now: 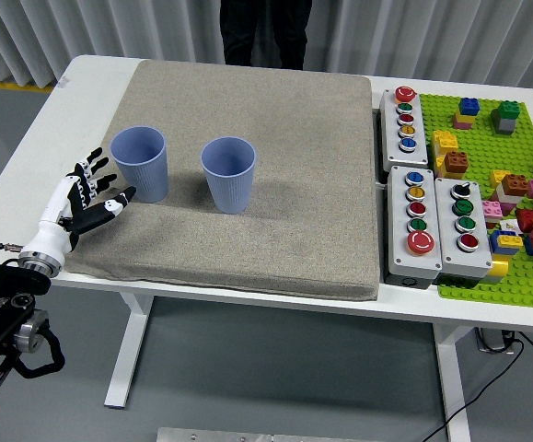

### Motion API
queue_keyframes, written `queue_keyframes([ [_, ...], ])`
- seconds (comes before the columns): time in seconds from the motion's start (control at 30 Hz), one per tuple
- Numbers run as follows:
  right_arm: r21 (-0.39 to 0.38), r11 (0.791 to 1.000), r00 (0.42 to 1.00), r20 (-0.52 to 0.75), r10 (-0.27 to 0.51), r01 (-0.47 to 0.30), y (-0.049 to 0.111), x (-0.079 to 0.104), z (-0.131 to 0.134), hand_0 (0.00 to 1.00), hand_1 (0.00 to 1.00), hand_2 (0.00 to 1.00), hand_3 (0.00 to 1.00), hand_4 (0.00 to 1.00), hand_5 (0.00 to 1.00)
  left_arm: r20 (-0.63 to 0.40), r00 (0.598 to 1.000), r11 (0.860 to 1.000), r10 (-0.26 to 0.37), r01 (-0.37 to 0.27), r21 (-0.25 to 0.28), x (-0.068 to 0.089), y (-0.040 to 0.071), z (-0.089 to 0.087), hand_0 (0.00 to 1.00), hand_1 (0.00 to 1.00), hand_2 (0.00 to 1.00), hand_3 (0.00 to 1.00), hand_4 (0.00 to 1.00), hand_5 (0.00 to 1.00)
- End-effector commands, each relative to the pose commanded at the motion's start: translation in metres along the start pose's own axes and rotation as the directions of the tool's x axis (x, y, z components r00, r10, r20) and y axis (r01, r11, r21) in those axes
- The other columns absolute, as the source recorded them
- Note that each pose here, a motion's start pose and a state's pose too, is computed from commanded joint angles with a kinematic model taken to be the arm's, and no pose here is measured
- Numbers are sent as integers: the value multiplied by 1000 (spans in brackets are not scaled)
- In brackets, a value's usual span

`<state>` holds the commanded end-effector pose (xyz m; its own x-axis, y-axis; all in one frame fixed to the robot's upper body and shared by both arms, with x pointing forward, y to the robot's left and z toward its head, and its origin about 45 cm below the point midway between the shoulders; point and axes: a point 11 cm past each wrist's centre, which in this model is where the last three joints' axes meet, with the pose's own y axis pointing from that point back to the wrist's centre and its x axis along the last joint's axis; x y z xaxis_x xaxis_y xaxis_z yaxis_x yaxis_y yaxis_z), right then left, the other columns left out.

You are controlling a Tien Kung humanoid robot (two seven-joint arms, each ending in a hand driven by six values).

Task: Pick cup pour cup place

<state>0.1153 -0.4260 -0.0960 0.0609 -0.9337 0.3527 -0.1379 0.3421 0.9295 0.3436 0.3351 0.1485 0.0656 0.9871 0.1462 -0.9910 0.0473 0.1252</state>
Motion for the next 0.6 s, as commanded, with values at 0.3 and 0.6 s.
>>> queue_keyframes([
  [0.3, -5, 1000, 1000, -7, -4, 3, 0, -2, 3, 691, 658, 588, 594, 2, 110, -10, 1000, 1000, -5, 5, 7, -10, -9, -3, 998, 880, 989, 998, 824, 212],
  [0.6, 1, 1000, 1000, -1, -2, 2, 0, -1, 0, 690, 659, 587, 594, 2, 111, -10, 1000, 1000, -1, 1, -9, -17, -18, 1, 998, 885, 991, 998, 825, 212],
])
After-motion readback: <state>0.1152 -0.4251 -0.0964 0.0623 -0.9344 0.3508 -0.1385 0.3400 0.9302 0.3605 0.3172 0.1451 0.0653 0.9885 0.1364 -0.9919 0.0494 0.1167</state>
